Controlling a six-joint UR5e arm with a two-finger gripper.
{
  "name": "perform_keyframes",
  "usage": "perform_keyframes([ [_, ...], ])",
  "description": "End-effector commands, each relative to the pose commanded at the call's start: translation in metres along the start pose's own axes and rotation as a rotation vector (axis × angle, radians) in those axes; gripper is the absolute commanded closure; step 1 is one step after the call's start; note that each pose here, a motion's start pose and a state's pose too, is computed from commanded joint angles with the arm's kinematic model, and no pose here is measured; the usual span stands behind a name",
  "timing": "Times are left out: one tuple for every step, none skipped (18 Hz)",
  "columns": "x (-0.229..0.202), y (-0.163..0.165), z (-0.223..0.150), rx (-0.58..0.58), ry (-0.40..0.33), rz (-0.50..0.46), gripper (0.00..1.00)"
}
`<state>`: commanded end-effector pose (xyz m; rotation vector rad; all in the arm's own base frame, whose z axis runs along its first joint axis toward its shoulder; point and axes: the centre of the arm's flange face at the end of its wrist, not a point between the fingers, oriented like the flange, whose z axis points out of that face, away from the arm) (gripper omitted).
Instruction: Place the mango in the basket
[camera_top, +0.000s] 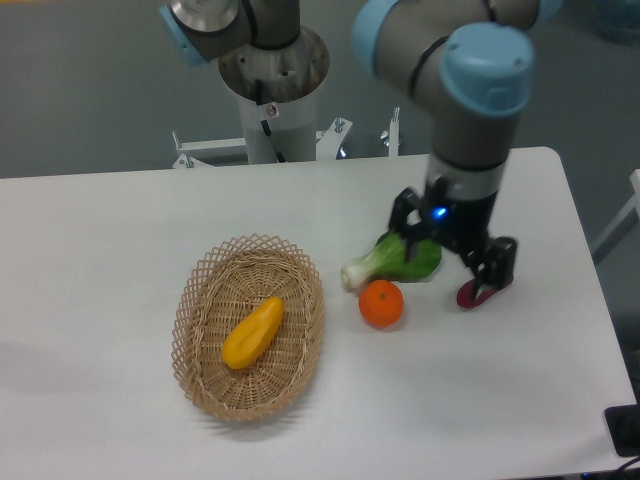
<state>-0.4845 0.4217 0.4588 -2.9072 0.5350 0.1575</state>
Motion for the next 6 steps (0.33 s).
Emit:
perform_keyframes([
  [-0.0010, 0.0039, 0.0005, 0.008, 0.004, -0.007, 0.00],
  [-0.0026, 0.0072, -0.0006, 0.010, 0.002, -0.009, 0.00],
  [-0.0026, 0.0069, -0.0006, 0.013, 0.003, -0.002, 0.00],
  [-0.0026, 0.0077, -0.0017, 0.013, 0.001, -0.001, 0.00],
  [-0.0020, 0.0073, -0.0037, 0.015, -0.002, 0.000, 0.00],
  [-0.0014, 0.0074, -0.0040, 0.015, -0.002, -0.001, 0.00],
])
